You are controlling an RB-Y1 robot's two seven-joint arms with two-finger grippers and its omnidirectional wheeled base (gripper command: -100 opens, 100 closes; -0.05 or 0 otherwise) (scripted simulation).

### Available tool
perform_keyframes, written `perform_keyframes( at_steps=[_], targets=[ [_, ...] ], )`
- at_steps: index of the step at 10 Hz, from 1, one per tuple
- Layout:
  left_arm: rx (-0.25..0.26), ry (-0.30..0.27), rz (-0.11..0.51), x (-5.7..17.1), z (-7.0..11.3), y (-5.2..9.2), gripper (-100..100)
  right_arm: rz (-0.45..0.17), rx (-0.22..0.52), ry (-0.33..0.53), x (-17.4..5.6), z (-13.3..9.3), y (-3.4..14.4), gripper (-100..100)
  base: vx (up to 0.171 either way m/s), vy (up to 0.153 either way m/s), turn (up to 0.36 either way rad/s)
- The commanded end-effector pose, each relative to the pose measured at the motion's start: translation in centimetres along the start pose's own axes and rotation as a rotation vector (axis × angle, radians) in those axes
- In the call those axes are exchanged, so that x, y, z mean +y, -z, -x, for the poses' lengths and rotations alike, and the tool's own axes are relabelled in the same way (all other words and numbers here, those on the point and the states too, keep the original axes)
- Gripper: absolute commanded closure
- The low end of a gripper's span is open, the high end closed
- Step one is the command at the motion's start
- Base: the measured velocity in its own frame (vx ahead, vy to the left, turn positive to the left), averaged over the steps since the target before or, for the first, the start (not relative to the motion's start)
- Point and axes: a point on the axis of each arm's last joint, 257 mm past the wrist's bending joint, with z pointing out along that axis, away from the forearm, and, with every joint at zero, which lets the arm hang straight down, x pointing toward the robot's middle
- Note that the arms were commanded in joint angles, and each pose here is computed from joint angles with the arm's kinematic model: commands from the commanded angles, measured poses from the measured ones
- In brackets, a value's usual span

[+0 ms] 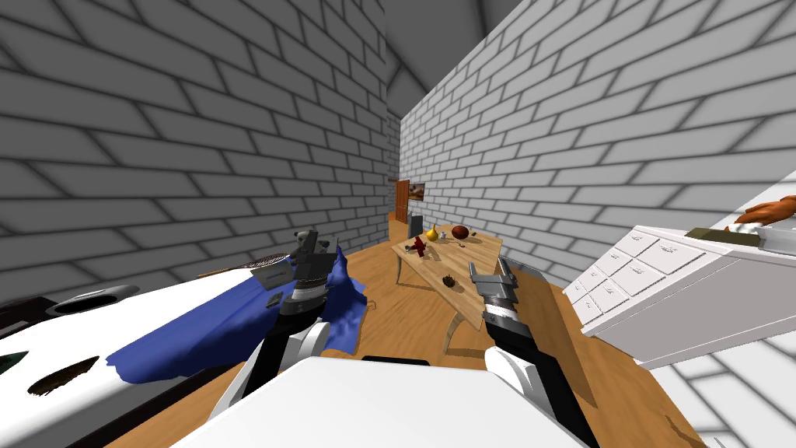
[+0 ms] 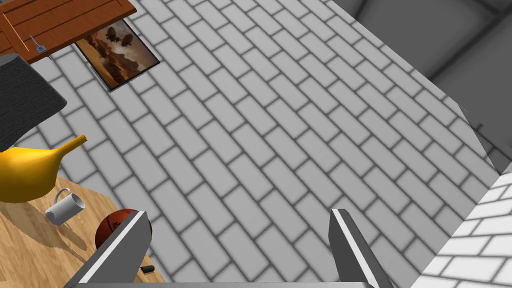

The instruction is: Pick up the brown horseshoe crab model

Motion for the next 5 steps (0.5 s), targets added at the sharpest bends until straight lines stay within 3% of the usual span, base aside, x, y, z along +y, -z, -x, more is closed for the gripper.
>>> perform_keyframes(
  at_steps=[1,5],
  targets=[
    [0.000,0.000,0.000,0.0,0.0,0.0,0,0.001,-0.014,-0.029,0.0,0.4,0.0,-100,-0.013,0.018,-0.006],
    [0.000,0.000,0.000,0.0,0.0,0.0,0,0.005,-0.083,-0.162,-0.7,2.9,0.4,-100,-0.020,0.028,0.048]
  ],
)
